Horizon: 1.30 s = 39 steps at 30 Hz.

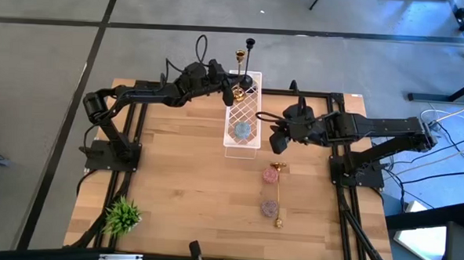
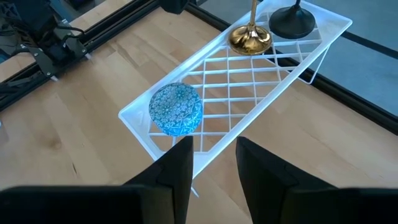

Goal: Pick & Place candle stick holders
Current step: Put the left gold candle holder on the shelf

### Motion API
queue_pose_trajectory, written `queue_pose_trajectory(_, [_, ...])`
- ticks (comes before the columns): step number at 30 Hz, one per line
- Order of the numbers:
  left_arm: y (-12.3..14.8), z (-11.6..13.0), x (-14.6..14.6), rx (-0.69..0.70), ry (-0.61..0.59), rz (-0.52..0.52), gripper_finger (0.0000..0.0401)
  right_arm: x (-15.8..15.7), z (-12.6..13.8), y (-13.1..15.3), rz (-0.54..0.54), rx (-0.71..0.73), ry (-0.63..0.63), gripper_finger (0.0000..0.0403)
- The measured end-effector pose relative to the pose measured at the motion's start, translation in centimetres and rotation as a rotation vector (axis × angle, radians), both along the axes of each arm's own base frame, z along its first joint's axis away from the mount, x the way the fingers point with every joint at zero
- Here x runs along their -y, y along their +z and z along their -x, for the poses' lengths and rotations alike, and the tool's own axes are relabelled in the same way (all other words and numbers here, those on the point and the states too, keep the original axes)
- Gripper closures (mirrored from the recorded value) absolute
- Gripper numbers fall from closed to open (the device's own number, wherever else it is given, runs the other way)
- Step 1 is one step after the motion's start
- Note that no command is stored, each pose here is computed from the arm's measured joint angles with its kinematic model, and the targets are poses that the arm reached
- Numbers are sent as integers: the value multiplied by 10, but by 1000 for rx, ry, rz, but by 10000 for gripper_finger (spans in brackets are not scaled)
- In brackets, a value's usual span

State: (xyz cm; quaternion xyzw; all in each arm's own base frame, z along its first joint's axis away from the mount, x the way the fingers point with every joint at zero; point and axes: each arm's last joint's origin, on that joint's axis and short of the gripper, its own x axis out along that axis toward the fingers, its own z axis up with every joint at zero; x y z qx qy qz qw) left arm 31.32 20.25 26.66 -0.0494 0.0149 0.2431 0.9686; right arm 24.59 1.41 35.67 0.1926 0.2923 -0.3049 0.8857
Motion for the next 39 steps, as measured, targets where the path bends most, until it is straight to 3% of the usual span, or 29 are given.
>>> queue_pose_trajectory(16, [-4, -4, 7, -55, -5, -15, 347, 1, 0, 0, 4, -3, 2, 279])
queue_pose_trajectory(23, [-3, -4, 7, -22, -9, 30, 345, 1, 0, 0, 4, -3, 1, 279])
queue_pose_trajectory(39, [-2, -5, 7, -15, -18, 19, 344, 1, 0, 0, 7, -6, 5, 279])
